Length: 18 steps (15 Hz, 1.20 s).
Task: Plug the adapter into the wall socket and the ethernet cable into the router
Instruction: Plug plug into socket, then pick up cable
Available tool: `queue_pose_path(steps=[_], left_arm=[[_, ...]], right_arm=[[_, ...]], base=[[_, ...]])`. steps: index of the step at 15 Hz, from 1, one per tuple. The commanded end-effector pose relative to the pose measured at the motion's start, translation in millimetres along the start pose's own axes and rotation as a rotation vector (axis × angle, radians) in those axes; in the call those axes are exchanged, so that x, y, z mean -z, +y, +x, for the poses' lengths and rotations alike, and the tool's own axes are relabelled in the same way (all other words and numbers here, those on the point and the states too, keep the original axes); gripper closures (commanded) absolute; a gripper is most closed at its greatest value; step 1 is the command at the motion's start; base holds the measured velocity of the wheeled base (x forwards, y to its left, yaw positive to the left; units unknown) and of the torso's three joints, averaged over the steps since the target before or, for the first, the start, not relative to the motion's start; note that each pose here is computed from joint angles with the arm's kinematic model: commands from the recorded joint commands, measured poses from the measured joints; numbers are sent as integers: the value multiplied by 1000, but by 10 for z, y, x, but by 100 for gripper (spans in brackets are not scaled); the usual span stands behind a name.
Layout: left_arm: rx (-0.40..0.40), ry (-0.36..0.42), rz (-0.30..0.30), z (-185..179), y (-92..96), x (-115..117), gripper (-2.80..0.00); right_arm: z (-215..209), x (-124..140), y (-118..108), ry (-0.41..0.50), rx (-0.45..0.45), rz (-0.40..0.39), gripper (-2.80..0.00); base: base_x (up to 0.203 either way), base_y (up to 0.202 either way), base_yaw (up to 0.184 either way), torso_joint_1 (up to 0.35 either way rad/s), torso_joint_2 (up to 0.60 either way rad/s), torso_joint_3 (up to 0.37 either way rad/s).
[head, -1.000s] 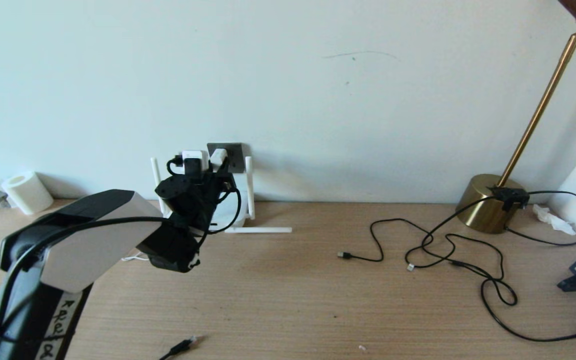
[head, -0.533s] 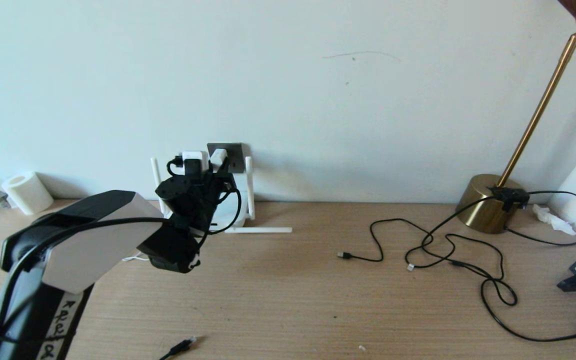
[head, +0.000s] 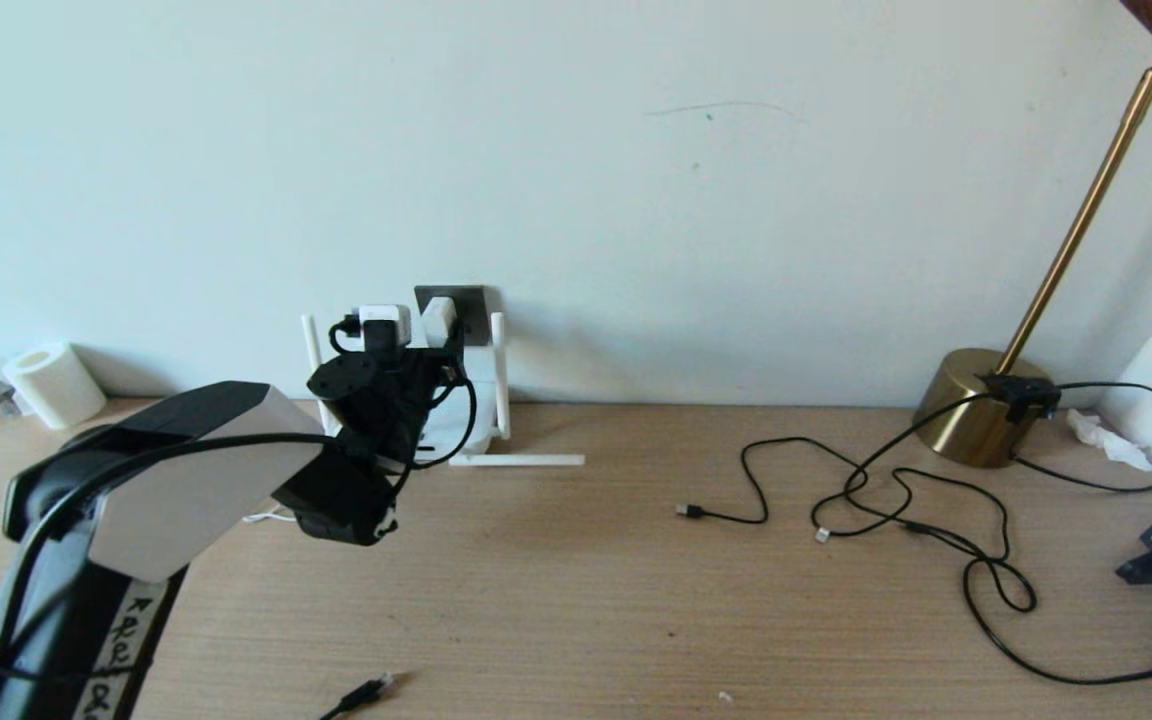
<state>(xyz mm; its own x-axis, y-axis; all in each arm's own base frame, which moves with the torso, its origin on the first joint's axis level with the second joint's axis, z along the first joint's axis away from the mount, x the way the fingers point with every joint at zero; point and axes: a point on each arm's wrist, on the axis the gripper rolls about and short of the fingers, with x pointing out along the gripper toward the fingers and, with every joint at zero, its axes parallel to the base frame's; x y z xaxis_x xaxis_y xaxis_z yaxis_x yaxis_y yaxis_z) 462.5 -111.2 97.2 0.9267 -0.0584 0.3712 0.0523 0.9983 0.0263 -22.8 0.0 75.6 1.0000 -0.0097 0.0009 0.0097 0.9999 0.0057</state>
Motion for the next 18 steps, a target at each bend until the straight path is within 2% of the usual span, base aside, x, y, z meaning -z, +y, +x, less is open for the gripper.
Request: queue_pose_path(steps=[1, 7, 10, 14, 16, 17, 18], left_arm=[[0, -17, -2, 4, 3, -42, -280], [55, -31, -25, -101, -149, -298, -280], [74, -24, -27, -258, -117, -602, -280], [97, -78, -32, -599, 45, -1330, -280], [162, -116, -15, -853, 186, -1841, -280], [202, -105, 7, -989, 267, -2067, -280], [253, -62, 39, -1151, 353, -2271, -280]], right_arm=[[0, -1, 0, -1, 0, 0, 0], [0, 1, 0, 1, 1, 0, 0], [0, -1, 0, -1, 1, 0, 0], [0, 0, 0, 0, 1, 0, 0], [0, 0, 0, 0, 0, 0, 0], [0, 0, 0, 0, 1, 0, 0], [0, 1, 0, 1, 1, 0, 0]], base=[[0, 0, 0, 0, 0, 0], [0, 0, 0, 0, 0, 0], [0, 0, 0, 0, 0, 0], [0, 0, 0, 0, 0, 0], [0, 0, 0, 0, 0, 0], [0, 0, 0, 0, 0, 0], [0, 0, 0, 0, 0, 0]])
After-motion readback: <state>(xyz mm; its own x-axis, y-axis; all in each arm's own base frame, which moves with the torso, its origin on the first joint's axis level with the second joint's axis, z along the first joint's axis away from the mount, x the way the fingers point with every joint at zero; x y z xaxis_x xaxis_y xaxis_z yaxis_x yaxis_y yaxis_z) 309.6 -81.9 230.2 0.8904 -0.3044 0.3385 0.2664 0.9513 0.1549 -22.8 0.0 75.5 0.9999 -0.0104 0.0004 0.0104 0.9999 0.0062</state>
